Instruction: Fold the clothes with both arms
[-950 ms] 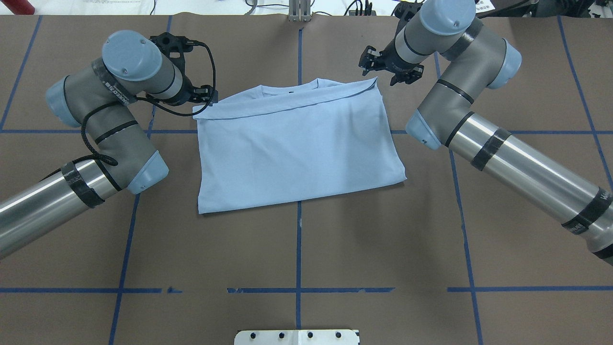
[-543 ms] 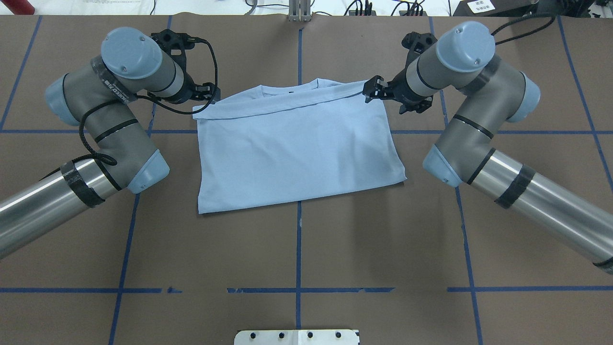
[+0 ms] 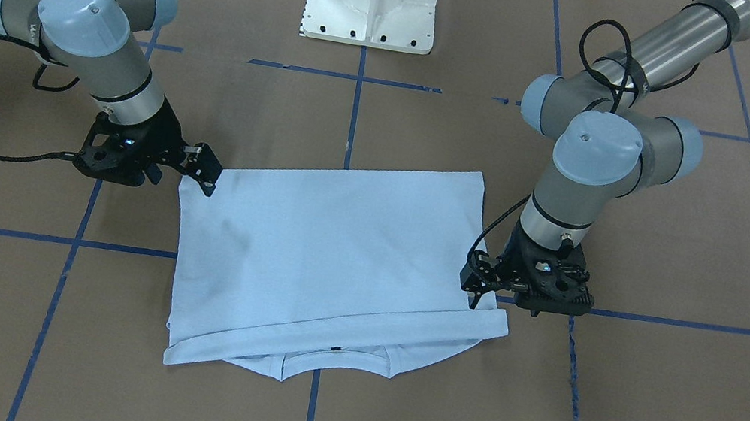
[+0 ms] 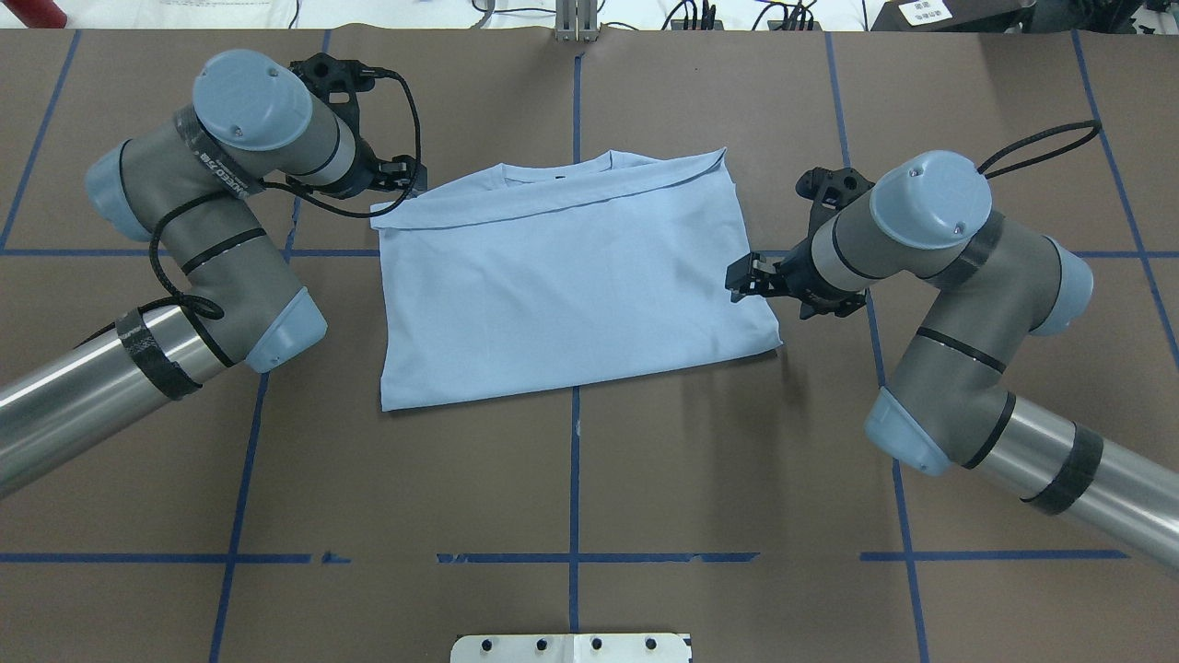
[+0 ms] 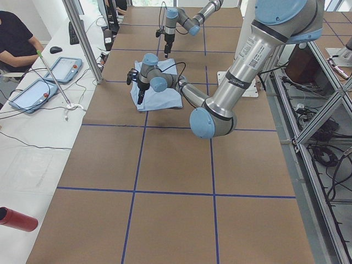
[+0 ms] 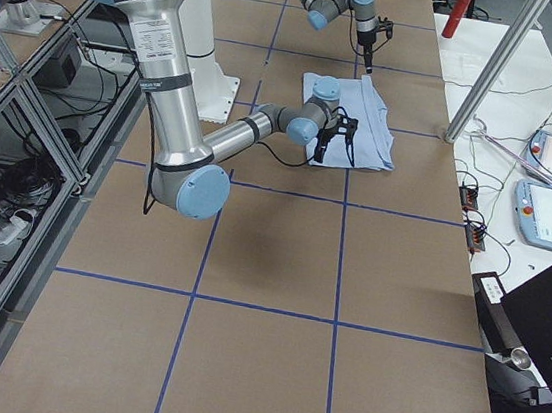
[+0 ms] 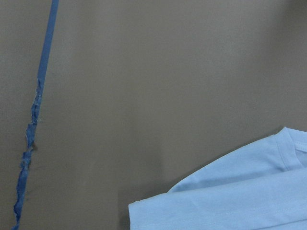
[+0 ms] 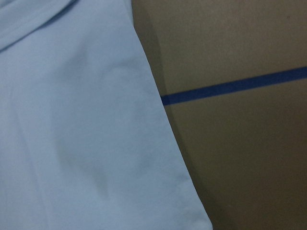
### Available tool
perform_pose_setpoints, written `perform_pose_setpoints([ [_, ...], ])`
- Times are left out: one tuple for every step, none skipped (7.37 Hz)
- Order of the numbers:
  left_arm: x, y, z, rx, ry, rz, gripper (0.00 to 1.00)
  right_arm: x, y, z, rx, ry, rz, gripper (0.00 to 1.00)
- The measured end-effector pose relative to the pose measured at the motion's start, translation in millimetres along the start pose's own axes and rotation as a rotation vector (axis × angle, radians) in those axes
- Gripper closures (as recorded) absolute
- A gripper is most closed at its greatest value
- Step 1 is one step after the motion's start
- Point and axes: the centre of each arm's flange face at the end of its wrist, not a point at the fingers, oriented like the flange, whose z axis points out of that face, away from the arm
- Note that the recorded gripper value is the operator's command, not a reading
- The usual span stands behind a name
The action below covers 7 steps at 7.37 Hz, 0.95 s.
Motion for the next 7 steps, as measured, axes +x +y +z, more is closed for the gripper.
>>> perform_pose_setpoints([
  [0, 0, 0, 0.000, 0.001, -0.001, 0.02, 0, 11, 11, -0.019, 0.017, -0.008, 0.02],
  [0, 0, -1, 0.001, 0.001, -0.001, 0.02, 1, 16, 21, -0.032, 0.031, -0.012, 0.14],
  [1, 0, -1, 0.001, 0.002, 0.000, 0.02, 3, 17, 26, -0.039, 0.040, -0.014, 0.28],
  [1, 0, -1, 0.001, 0.002, 0.000, 0.02, 6, 17, 30, -0.043, 0.048, -0.014, 0.46],
  [1, 0, -1, 0.002, 0.003, 0.000, 0.02, 8, 16, 33, -0.047, 0.055, -0.012, 0.70],
  [1, 0, -2, 0.002, 0.004, 0.000, 0.02, 10, 16, 35, -0.049, 0.059, -0.012, 0.93],
  [1, 0, -2, 0.003, 0.005, 0.000, 0.02, 11, 16, 35, -0.050, 0.060, -0.012, 1.00],
])
